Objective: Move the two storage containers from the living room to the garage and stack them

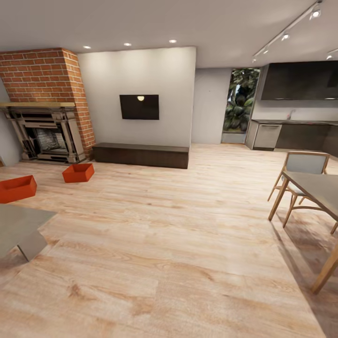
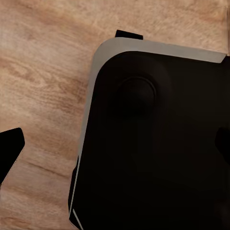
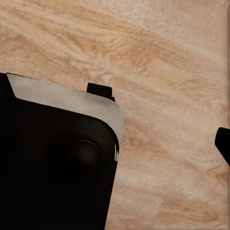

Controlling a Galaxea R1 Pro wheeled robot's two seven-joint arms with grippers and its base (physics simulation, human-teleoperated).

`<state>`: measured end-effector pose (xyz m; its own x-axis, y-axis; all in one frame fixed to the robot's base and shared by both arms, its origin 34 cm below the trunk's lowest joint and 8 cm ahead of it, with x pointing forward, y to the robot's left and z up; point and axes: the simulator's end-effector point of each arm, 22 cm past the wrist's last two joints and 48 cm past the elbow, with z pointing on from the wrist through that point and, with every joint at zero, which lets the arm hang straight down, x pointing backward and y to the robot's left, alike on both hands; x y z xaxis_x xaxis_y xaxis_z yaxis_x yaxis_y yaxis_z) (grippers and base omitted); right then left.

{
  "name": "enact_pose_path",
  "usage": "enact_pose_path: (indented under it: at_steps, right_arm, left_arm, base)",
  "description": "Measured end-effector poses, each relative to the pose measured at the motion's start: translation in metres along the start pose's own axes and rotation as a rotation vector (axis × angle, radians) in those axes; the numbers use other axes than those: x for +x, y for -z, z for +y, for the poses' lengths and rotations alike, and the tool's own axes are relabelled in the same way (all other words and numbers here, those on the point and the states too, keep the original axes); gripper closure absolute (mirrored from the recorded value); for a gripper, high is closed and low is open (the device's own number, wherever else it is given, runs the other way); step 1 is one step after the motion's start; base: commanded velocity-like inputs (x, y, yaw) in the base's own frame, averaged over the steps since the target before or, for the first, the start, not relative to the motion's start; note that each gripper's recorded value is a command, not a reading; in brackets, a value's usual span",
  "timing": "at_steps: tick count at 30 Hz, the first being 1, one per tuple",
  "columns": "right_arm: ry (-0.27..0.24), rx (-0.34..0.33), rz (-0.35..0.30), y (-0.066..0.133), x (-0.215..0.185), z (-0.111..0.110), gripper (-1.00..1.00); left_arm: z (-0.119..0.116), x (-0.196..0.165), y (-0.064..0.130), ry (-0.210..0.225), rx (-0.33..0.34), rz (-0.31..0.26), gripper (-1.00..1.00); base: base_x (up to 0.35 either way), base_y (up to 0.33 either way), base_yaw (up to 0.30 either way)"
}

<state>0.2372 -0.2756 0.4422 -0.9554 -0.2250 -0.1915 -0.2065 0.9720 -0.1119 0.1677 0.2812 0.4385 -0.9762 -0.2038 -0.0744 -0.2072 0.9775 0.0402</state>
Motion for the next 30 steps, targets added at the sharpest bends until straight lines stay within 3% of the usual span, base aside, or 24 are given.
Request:
enact_pose_path:
  at_steps: [30]
  right_arm:
    - [0.001, -0.001, -0.001, 0.0, -0.0003, 0.0002, -1.0]
  left_arm:
    - [0.0, -0.0002, 0.0, 0.0, 0.0, -0.001, -1.0]
  base:
    - [0.323, 0.0, 0.0]
